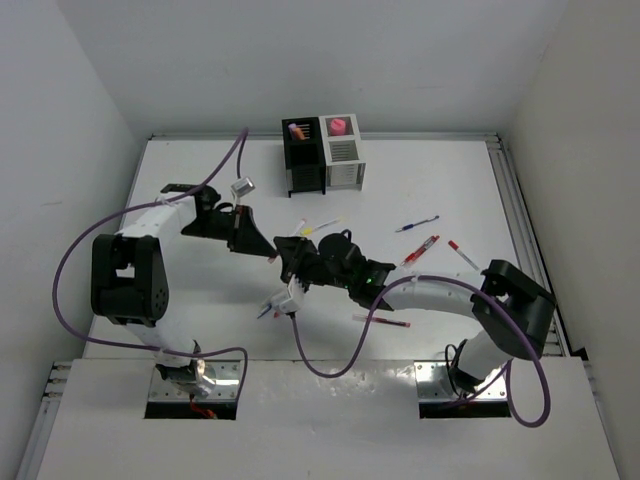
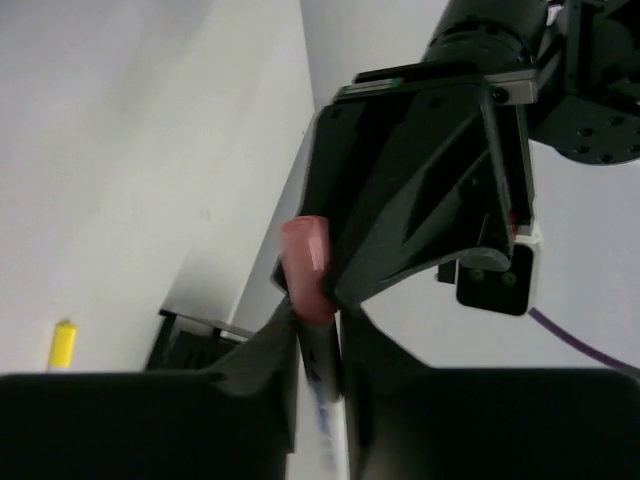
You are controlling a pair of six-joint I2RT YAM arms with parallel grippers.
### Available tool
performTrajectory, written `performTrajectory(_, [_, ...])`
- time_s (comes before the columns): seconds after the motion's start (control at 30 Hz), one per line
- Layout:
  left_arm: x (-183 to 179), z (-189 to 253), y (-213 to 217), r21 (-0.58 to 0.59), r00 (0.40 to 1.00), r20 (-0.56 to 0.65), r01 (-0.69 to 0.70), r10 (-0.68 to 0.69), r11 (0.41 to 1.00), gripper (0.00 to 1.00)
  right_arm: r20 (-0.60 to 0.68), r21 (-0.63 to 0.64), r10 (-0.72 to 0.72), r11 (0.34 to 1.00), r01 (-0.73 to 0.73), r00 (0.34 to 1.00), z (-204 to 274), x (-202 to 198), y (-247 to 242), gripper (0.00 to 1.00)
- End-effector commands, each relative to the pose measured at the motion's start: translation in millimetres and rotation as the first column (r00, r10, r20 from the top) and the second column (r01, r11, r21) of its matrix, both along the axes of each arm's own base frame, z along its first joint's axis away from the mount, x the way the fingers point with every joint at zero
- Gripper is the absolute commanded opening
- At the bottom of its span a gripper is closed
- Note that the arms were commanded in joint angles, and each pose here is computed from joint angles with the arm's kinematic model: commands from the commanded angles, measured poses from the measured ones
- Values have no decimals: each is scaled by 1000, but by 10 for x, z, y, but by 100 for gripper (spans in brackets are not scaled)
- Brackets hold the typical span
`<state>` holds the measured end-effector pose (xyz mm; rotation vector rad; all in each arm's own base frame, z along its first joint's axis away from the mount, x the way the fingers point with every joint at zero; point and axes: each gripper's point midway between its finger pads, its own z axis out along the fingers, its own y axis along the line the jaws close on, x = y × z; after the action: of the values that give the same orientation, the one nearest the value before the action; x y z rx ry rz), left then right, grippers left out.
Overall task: Sort the stationery into containers
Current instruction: Place the pen in the storage box.
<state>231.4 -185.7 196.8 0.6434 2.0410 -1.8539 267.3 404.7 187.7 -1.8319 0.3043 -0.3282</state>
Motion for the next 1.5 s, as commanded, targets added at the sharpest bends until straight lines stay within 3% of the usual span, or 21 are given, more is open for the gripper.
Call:
performTrajectory(0.0, [39, 321, -80, -165, 999, 44, 0, 7, 986, 0, 56, 89, -29, 996, 24, 998, 301, 92, 94, 9])
performTrajectory(0.03, [44, 327, -77, -169, 998, 70, 2, 10, 986, 4, 53, 97, -35, 995, 30, 998, 283, 112, 101, 3])
performTrajectory(0.07, [12, 367, -68, -168, 998, 66, -4, 15, 986, 27, 49, 141, -47, 989, 40, 998, 360, 139, 114, 0])
performTrajectory(0.13, [51, 418, -31, -175, 986, 161, -10, 39, 985, 50, 37, 195, -83, 978, 74, 996, 474, 229, 84, 0])
performTrajectory(0.17, [77, 460, 10, -175, 980, 189, -22, 55, 984, 86, -10, 239, -98, 966, 98, 995, 523, 256, 70, 0])
performTrajectory(0.2, [150, 487, 87, -176, 974, 209, -50, 87, 983, 100, -39, 285, -127, 949, 133, 991, 656, 334, 43, 0])
performTrajectory(0.33, [634, 897, 462, -182, 903, 376, -147, 207, 972, 100, -336, 455, -258, 797, 396, 906, 1164, 813, -214, 0])
performTrajectory(0.37, [730, 1005, 546, -181, 873, 432, -161, 225, 970, 100, -461, 550, -213, 693, 466, 861, 1514, 935, -258, 0])
performTrajectory(0.47, [1048, 1431, 882, -156, 759, 593, -221, 270, 963, 100, -706, 589, -145, 425, 688, 694, 1890, 1583, -808, 0])
performTrajectory(0.53, [1289, 1436, 1023, -59, 737, 631, -265, 242, 962, 100, -815, 532, -57, 323, 783, 577, 1873, 1795, -954, 0])
performTrajectory(0.6, [1513, 1664, 1130, 29, 741, 619, -353, 260, 935, 100, -852, 506, -27, 213, 836, 522, 1971, 2115, -1209, 0])
performTrajectory(0.63, [1859, 1683, 1343, 119, 655, 698, -505, 290, 855, 100, -883, 467, 37, 175, 867, 469, 1937, 2186, -1277, 0])
performTrajectory(0.67, [1964, 1649, 1452, 153, 666, 634, -606, 392, 781, 100, -889, 458, 83, 149, 876, 451, 1946, 2251, -1333, 0])
performTrajectory(0.7, [2084, 1666, 1665, 190, 595, 689, -700, 415, 689, 100, -893, 449, 98, 117, 886, 440, 1904, 2366, -1485, 0])
performTrajectory(0.8, [2173, 1843, 1883, 192, 465, 788, -809, 404, 556, 100, -884, 453, 172, 82, 888, 435, 1839, 2533, -1645, 0])
performTrajectory(0.97, [2126, 1878, 1837, 133, 405, 773, -856, 489, 499, 100, -876, 402, 314, 53, 914, 367, 1600, 2845, -1782, 0])
performTrajectory(1.07, [2039, 1928, 1846, 63, 322, 778, -894, 540, 444, 100, -850, 402, 396, 61, 913, 348, 1503, 2992, -1703, 0])
performTrajectory(1.1, [1958, 2173, 1802, -32, 243, 808, -891, 536, 452, 100, -835, 422, 417, 69, 904, 359, 1527, 3017, -1647, 0])
performTrajectory(1.2, [1813, 1985, 1595, -53, 294, 801, -834, 522, 550, 100, -821, 437, 453, 106, 893, 348, 1470, 3106, -1376, 0])
performTrajectory(1.33, [1739, 1715, 1402, 40, 400, 826, -744, 396, 667, 100, -805, 467, 475, 136, 874, 356, 1424, 3234, -1038, 0])
performTrajectory(1.47, [1692, 1373, 1425, 129, 470, 785, -761, 403, 636, 100, -818, 470, 457, 180, 864, 350, 1110, 3300, -732, 0])
